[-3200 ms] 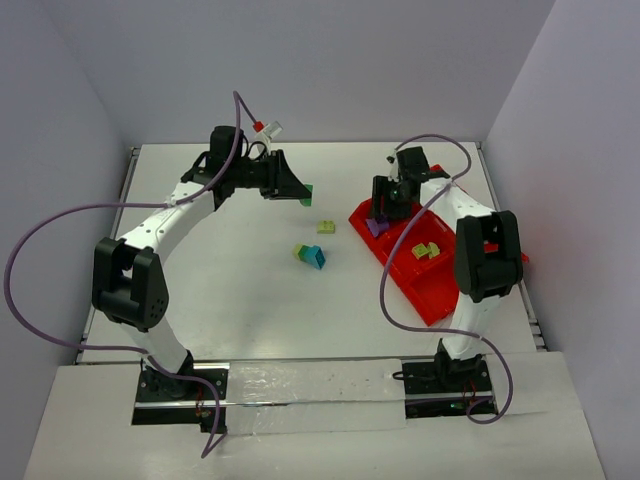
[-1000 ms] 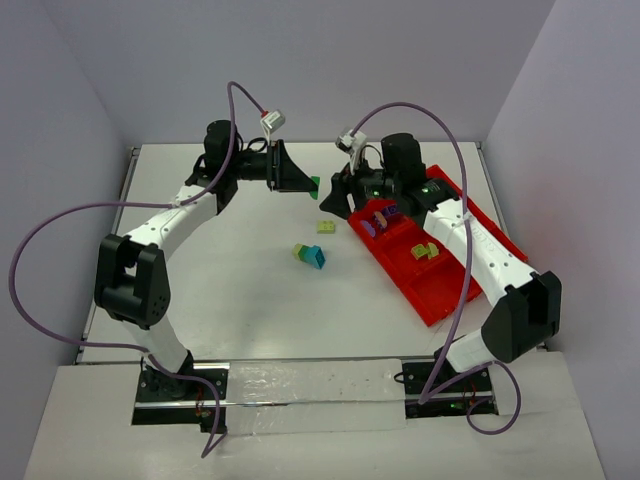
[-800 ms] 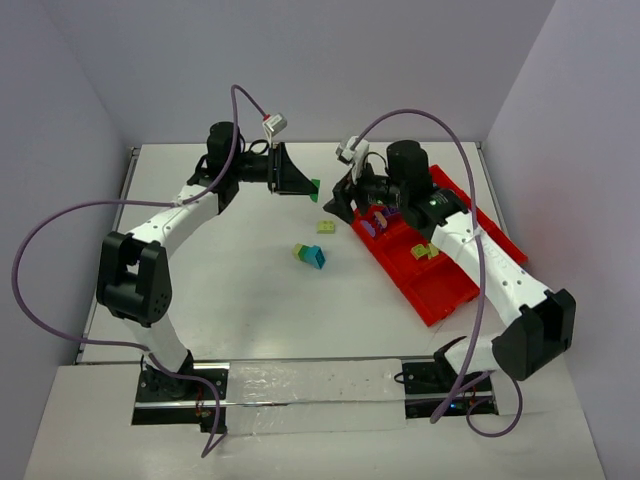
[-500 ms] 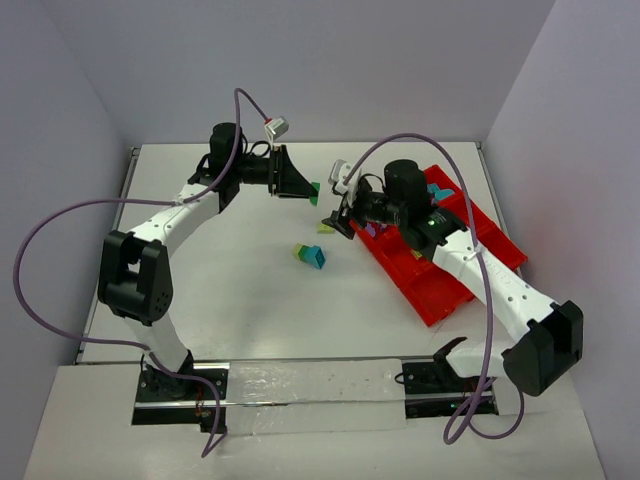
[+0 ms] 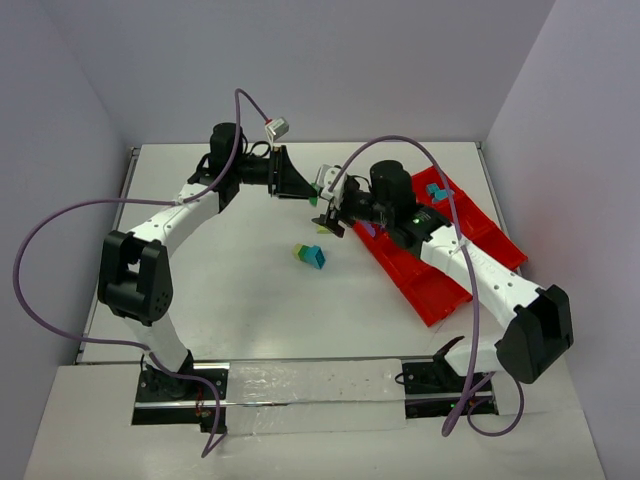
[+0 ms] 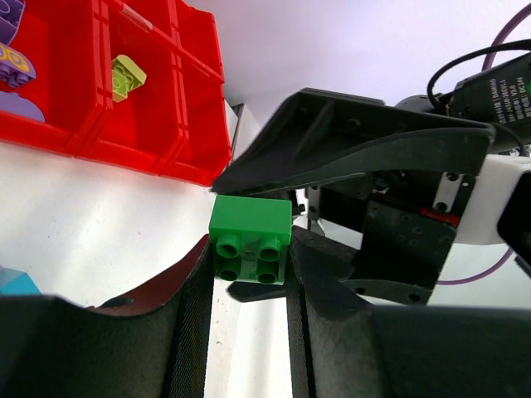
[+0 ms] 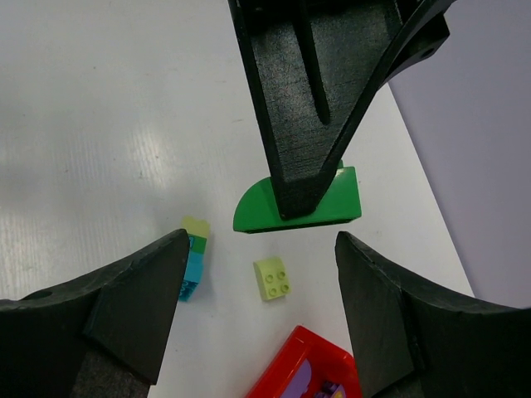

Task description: Sort the legos into containers by color

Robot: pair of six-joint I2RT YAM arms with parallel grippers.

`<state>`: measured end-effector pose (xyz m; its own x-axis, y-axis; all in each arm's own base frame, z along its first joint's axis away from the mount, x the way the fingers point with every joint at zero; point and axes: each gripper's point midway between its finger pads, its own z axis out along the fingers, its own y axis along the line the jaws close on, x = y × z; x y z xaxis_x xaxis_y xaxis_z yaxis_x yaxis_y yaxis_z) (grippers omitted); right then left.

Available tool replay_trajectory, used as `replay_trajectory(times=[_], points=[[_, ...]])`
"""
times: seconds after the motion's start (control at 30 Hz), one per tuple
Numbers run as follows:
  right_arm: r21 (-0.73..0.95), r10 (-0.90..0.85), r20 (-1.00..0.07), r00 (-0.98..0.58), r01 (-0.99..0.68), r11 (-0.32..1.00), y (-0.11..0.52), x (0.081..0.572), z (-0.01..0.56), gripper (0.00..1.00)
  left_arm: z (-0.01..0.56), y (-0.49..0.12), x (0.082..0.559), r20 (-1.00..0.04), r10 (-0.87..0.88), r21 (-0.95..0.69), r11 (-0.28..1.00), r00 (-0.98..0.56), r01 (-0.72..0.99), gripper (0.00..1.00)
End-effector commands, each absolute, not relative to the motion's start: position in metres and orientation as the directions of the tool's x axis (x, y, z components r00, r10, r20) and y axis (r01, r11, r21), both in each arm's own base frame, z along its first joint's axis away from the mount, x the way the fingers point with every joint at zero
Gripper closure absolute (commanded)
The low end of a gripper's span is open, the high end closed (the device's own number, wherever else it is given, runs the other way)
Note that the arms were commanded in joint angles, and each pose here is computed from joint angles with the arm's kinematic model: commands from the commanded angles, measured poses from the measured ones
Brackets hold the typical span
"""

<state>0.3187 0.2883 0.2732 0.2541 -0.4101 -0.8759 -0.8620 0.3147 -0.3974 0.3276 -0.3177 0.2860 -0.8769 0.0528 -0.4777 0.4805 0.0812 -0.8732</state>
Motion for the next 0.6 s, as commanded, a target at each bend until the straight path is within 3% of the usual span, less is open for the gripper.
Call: replay_trajectory(times=[0.0,0.57], points=[[-0.467,-0.374,-0.863,0.341,-0.82,0.331,0.298,0.332,0.303,0.21,0.306,-0.319,0.32,-0.54,0.076,-0.839,0.037,-0.838,0.543,1.0],[-0.519,-0.405,-0.832,0.379,-0.79,0.326,0.3,0.345,0.31,0.2,0.302,-0.317,0.318,-0.54,0.084,-0.836,0.059,-0.838,0.545,1.0]])
